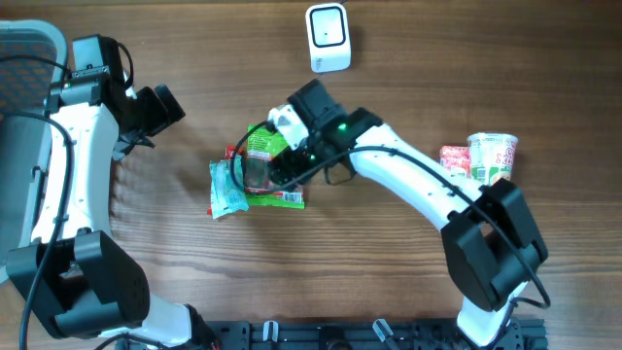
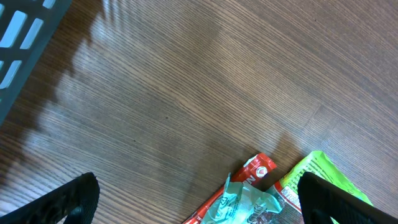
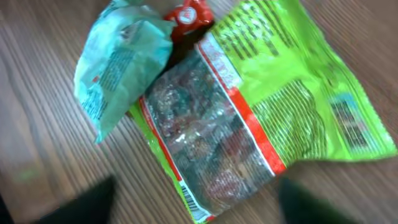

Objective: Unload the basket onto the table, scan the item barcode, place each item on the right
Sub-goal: 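Reach the right gripper to the green snack bag and grasp it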

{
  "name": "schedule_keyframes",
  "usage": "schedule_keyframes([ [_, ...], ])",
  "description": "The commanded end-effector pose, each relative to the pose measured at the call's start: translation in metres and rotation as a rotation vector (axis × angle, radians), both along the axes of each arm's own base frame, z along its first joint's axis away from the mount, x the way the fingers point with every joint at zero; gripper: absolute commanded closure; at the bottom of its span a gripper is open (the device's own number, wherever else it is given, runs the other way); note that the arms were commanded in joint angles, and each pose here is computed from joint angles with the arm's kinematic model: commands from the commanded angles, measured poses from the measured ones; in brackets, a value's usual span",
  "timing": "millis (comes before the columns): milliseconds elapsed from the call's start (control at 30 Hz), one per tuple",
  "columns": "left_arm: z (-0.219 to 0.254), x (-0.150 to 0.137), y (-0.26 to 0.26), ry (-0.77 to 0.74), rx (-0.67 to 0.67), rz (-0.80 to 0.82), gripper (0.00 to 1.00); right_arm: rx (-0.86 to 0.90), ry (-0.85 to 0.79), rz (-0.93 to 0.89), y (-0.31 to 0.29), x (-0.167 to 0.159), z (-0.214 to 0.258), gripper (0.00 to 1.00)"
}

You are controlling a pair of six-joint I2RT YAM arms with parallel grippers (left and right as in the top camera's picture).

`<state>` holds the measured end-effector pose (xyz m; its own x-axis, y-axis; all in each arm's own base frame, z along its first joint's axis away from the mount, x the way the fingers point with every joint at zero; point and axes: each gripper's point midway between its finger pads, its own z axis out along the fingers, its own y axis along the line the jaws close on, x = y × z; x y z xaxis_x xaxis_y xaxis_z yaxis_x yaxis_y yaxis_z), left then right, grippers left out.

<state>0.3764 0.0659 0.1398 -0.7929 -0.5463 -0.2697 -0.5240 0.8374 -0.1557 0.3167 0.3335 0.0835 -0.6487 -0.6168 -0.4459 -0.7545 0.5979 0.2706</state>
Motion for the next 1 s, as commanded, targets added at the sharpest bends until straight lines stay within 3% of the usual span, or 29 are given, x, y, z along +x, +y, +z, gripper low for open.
schedule_keyframes([
  [0, 0.004, 0.001, 0.002, -0.011, 0.010, -0.002, 0.00, 0.005, -0.102, 0.108, 0.005, 0.011, 0.027, 0.66],
  [33, 0.004, 0.001, 0.002, -0.011, 0.010, -0.002, 0.00, 0.017, -0.147, 0.141, 0.010, 0.017, 0.044, 0.42],
  [67, 0.004, 0.001, 0.002, -0.011, 0.010, -0.002, 0.00, 0.027, -0.186, 0.161, 0.014, 0.022, 0.058, 0.34],
  [167, 0.004, 0.001, 0.002, -0.011, 0.010, -0.002, 0.00, 0.039, -0.361, 0.262, 0.026, 0.041, 0.102, 0.24],
  [267, 0.004, 0.001, 0.002, -0.011, 0.010, -0.002, 0.00, 0.007, -0.391, 0.345, 0.026, 0.041, 0.088, 0.15],
  [633, 0.004, 0.001, 0.002, -0.011, 0.010, -0.002, 0.00, -0.211, -0.226, 0.333, 0.014, 0.063, -0.073, 0.14],
  [667, 0.004, 0.001, 0.002, -0.011, 0.010, -0.002, 0.00, -0.236, -0.206, 0.305, 0.007, 0.064, -0.079, 0.16],
  [700, 0.004, 0.001, 0.002, -0.011, 0.010, -0.002, 0.00, -0.271, -0.192, 0.253, -0.001, 0.068, -0.082, 0.25],
  [767, 0.004, 0.001, 0.002, -0.011, 0.010, -0.002, 0.00, -0.361, -0.158, 0.134, -0.029, 0.074, -0.081, 0.30],
  [833, 0.004, 0.001, 0.002, -0.011, 0.010, -0.002, 0.00, -0.434, -0.057, 0.090, -0.060, 0.062, -0.084, 0.39],
  [967, 0.004, 0.001, 0.002, -0.011, 0.010, -0.002, 0.00, -0.530, 0.179, -0.067, -0.103, 0.028, -0.084, 0.40],
])
